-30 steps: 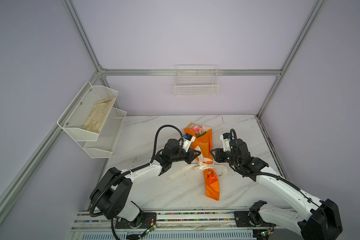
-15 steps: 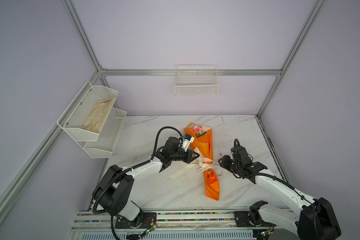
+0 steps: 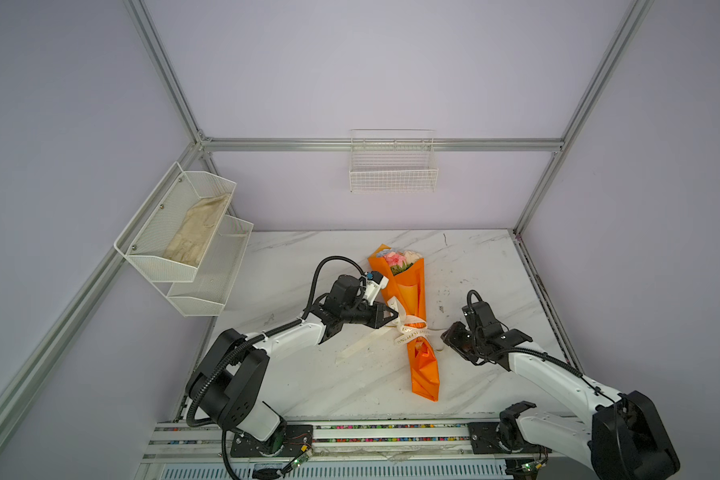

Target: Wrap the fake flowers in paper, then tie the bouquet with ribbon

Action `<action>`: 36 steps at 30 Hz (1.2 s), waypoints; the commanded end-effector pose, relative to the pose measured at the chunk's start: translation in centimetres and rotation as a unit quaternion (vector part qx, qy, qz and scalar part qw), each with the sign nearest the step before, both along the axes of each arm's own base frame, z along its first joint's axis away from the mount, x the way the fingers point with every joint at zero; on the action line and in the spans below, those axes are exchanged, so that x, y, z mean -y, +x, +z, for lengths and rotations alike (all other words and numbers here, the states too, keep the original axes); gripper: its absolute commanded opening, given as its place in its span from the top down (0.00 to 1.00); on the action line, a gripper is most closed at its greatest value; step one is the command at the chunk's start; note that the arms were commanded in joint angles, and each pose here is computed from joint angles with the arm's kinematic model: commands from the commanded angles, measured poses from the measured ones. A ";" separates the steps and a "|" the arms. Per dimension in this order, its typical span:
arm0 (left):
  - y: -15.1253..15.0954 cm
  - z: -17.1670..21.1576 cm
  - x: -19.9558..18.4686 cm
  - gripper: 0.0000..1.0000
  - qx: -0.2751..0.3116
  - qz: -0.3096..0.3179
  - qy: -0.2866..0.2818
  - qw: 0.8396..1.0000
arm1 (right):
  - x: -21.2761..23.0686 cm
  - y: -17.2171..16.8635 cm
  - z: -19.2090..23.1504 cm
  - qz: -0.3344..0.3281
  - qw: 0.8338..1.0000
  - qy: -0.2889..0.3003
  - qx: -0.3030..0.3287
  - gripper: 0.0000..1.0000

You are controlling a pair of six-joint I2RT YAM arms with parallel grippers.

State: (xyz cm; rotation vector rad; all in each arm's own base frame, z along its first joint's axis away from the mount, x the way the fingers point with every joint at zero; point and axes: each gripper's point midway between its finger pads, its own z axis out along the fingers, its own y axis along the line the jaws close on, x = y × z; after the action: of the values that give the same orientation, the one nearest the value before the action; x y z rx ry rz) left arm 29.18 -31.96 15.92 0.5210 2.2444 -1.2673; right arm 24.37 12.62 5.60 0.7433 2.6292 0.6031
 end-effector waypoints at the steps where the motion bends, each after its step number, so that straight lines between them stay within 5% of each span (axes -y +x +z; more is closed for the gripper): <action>1: 0.9 4.1 0.8 1.00 0.039 -0.006 -0.034 0.999 | 0.0 -1.3 -1.9 0.038 0.998 -0.020 -0.044 0.50; 8: 0.8 4.7 0.8 1.00 0.040 -0.007 -0.039 0.998 | -1.2 -1.3 -3.7 0.055 0.996 -0.006 -0.068 0.51; 9: 0.8 4.8 0.7 1.00 0.040 -0.007 -0.038 0.998 | -0.8 -1.4 -3.8 0.052 0.996 -0.016 -0.071 0.55; 11: 0.8 5.1 0.6 1.00 0.039 -0.005 -0.035 0.999 | 0.4 -1.3 -3.5 0.040 0.996 -0.047 -0.064 0.81; 14: 0.8 5.1 0.3 1.00 0.035 -0.004 -0.026 0.999 | 1.7 -0.8 -2.1 0.006 0.997 -0.069 -0.043 0.99; 25: 1.0 3.1 -3.4 1.00 0.033 0.039 0.067 0.996 | 8.2 2.9 8.4 -0.092 0.966 -0.219 0.106 1.00; 32: 0.9 1.1 -5.3 1.00 0.036 0.046 0.143 0.988 | 9.4 5.3 13.4 -0.052 0.939 -0.311 0.140 1.00; 36: 0.6 0.3 -5.1 1.00 0.027 0.036 0.143 0.989 | 6.5 6.6 13.2 0.060 0.942 -0.304 0.131 1.00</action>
State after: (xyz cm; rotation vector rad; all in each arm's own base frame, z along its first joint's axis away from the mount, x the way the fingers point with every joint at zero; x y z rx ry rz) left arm 28.22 -26.31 12.74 0.5217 2.4919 -0.8991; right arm 31.13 5.49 19.59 0.4784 2.3014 -0.0315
